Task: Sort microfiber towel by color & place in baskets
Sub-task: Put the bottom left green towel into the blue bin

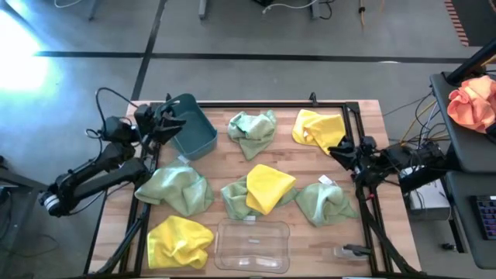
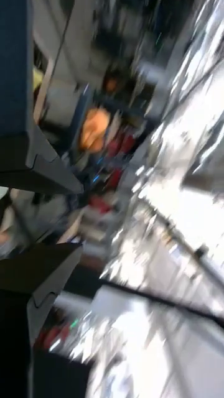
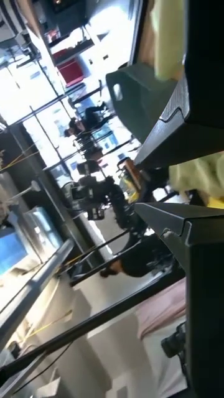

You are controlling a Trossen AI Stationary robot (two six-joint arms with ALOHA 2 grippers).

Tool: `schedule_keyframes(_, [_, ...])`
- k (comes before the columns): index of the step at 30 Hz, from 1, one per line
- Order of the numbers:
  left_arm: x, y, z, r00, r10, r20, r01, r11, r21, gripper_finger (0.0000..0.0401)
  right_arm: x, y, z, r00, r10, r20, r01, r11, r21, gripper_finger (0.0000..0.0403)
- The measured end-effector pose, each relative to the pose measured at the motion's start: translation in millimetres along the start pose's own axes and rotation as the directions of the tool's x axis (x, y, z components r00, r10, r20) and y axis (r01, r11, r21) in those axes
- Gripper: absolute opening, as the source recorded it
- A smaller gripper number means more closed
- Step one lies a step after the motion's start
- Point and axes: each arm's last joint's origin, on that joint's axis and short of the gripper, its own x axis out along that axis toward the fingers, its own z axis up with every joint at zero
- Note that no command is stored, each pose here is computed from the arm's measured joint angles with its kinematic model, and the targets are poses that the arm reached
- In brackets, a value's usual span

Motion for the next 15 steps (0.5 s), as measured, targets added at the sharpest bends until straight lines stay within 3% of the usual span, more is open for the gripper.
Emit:
schedule_keyframes(7, [21.8, 2.3, 18.2, 0.961, -0.19, -0.203, 0.18, 0.981, -0.067, 0.0123, -2.2, 14.7, 36.1, 0.998, -0.025, -0.058, 0.024, 1.0, -0.008, 0.0093])
schedule_keyframes(15, [38.3, 23.5, 12.8, 0.911, -0.268, -0.314, 0.194, 0.95, -0.246, 0.0123, 12.3, 34.6, 66.8, 0.93, -0.171, -0.326, 0.159, 0.985, -0.063, 0.0093])
